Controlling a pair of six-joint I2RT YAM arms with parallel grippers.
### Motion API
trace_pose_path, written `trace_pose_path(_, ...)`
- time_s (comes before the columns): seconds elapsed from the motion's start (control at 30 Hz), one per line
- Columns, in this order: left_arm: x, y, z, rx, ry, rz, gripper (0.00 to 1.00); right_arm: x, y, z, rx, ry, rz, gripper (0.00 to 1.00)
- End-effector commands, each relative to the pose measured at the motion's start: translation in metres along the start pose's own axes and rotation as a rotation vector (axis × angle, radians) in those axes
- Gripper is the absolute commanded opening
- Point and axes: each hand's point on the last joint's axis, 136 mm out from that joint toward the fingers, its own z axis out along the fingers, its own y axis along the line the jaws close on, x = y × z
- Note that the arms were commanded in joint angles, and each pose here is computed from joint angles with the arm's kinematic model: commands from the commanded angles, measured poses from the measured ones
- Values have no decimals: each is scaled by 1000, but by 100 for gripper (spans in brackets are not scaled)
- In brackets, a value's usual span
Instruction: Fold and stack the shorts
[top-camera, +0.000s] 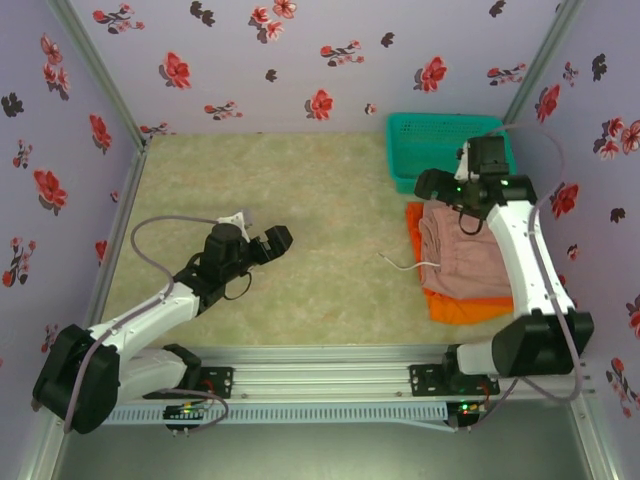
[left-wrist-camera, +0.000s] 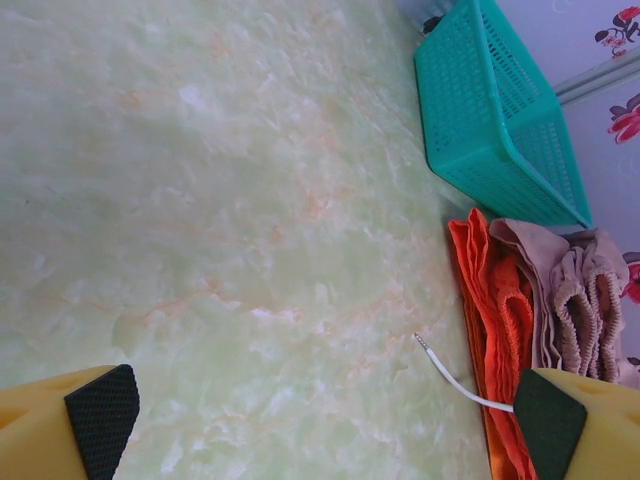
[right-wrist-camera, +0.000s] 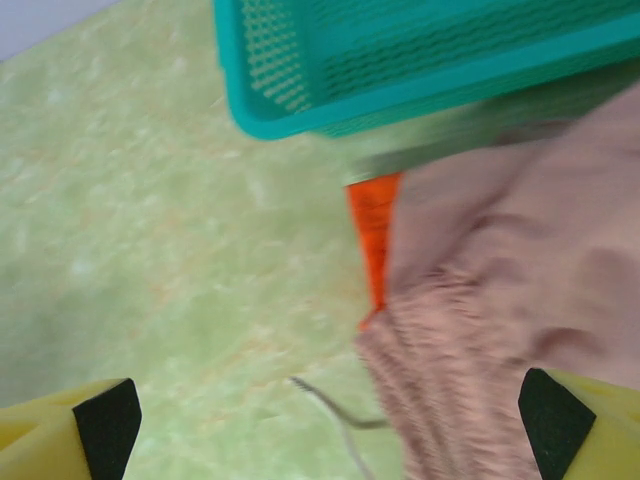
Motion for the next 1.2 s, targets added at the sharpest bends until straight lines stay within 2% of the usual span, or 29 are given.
trace_pose_path(0.0,-10,-3,-2,-1,-28,21,100,12,25,35,-187,96,92,99)
trace_pose_path(0.3,-9,2,-5,-22,-34,21,100,71,-43,118,-113,254,286,99)
trace_pose_path(0.47,-10,3,-5,-24,-37,21,100,92,-60,134,-105,306,335,99)
trace_pose_path(0.63,-10,2,-6,-24,-40,23,100,75,-41,109,-182,252,319,99)
trace_pose_path(0.83,-12,2,-6,-27,-46,26,99,50,-2,37,-328,92,279,99)
trace_pose_path(1.0,-14,2,-6,-29,-53,37,100,68,6,2,-372,43,293,99)
trace_pose_path(1.17,-15,1,-6,-30,-54,44,100,101,-12,13,-323,59,339,99)
